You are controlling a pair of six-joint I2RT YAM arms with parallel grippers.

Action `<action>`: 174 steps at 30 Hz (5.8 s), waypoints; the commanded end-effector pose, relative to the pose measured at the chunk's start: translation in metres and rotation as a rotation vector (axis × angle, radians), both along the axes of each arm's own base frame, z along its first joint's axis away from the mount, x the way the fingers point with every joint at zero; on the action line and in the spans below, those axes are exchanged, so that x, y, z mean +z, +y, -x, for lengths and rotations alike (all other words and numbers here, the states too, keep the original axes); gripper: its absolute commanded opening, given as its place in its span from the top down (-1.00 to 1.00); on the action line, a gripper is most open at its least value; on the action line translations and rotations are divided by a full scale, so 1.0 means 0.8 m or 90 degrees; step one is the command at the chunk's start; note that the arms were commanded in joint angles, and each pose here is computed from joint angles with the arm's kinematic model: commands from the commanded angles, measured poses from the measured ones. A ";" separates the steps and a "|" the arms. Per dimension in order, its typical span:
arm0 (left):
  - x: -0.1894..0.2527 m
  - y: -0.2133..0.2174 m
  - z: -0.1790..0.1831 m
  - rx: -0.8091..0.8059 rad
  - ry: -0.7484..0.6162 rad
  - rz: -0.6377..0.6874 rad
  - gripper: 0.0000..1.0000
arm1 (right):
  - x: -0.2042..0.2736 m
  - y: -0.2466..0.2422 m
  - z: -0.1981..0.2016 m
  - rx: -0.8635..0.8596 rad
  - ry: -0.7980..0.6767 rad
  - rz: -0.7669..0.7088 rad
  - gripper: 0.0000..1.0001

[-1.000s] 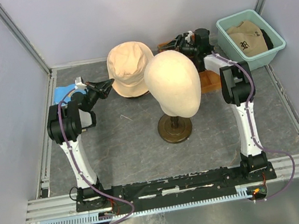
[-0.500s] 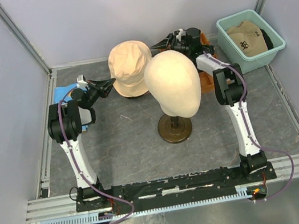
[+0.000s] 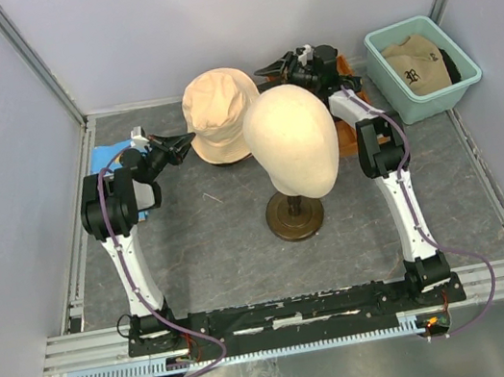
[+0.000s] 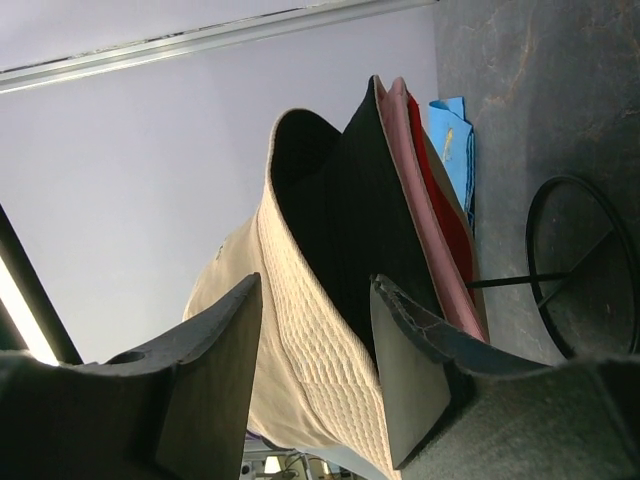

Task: Stack the hats
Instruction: Stack the hat on the hat.

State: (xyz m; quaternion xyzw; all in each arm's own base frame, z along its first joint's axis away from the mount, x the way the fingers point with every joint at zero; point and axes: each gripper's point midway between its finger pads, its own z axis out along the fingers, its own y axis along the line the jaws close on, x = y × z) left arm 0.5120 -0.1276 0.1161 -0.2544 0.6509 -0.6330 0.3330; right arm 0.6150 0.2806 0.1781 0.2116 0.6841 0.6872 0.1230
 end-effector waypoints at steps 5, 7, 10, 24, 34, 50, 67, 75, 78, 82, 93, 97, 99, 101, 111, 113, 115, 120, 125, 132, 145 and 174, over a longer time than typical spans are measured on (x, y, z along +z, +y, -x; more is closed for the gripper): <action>-0.026 -0.011 0.001 -0.025 0.026 -0.017 0.94 | 0.026 0.001 0.004 0.002 -0.035 -0.019 -0.11; -0.026 -0.013 0.000 -0.028 0.026 -0.016 0.94 | 0.023 0.001 0.008 0.005 -0.031 -0.020 -0.12; -0.025 -0.016 -0.001 -0.031 0.029 -0.016 0.94 | 0.024 0.005 0.011 0.012 -0.031 -0.026 -0.12; -0.025 -0.017 -0.002 -0.033 0.041 -0.018 0.94 | 0.036 0.002 0.044 0.040 -0.040 -0.046 -0.12; -0.030 -0.017 -0.002 -0.036 0.062 -0.025 0.94 | 0.064 -0.006 0.067 0.055 -0.062 -0.056 -0.12; -0.033 -0.019 -0.006 -0.048 0.079 -0.044 0.94 | 0.060 -0.001 0.100 0.084 -0.050 -0.068 -0.04; -0.020 -0.020 -0.012 -0.063 0.071 -0.106 0.94 | 0.035 0.024 0.120 0.126 -0.035 -0.055 0.52; -0.022 -0.018 -0.009 -0.064 0.072 -0.120 0.94 | 0.002 0.014 0.120 0.091 0.011 -0.046 1.00; -0.030 -0.018 -0.005 -0.064 0.081 -0.120 0.94 | -0.019 -0.001 0.114 0.060 0.039 -0.025 1.00; -0.039 -0.015 0.004 -0.061 0.093 -0.124 0.94 | -0.062 -0.033 0.114 0.022 0.100 0.046 1.00; -0.057 -0.005 0.025 -0.068 0.114 -0.149 0.94 | -0.124 -0.073 0.127 0.001 0.181 0.190 1.00; -0.058 0.005 0.030 -0.069 0.120 -0.167 0.94 | -0.133 -0.077 0.126 0.010 0.190 0.235 1.00; -0.061 0.009 0.034 -0.070 0.128 -0.179 0.94 | -0.135 -0.079 0.125 0.013 0.193 0.255 1.00; -0.065 0.011 0.038 -0.072 0.132 -0.184 0.94 | -0.140 -0.081 0.125 0.014 0.197 0.274 1.00; -0.083 0.020 0.048 -0.079 0.159 -0.211 0.94 | -0.179 -0.095 0.134 0.019 0.237 0.354 1.00; -0.085 0.021 0.048 -0.079 0.162 -0.213 0.94 | -0.185 -0.097 0.133 0.021 0.242 0.363 1.00; -0.089 0.023 0.048 -0.079 0.167 -0.216 0.94 | -0.194 -0.098 0.134 0.021 0.250 0.370 1.00; -0.097 0.025 0.048 -0.081 0.177 -0.228 0.94 | -0.214 -0.101 0.137 0.026 0.266 0.384 1.00; -0.109 0.028 0.051 -0.082 0.195 -0.235 0.94 | -0.218 -0.101 0.133 0.032 0.258 0.392 1.00; -0.092 0.028 0.042 -0.081 0.177 -0.230 0.94 | -0.196 -0.085 0.121 0.032 0.224 0.349 0.98; -0.040 0.024 0.023 -0.075 0.122 -0.243 0.70 | -0.136 -0.068 0.090 -0.010 0.156 0.234 0.66; 0.055 0.067 0.073 -0.029 0.029 -0.483 0.38 | -0.023 -0.145 0.042 -0.152 0.045 0.183 0.02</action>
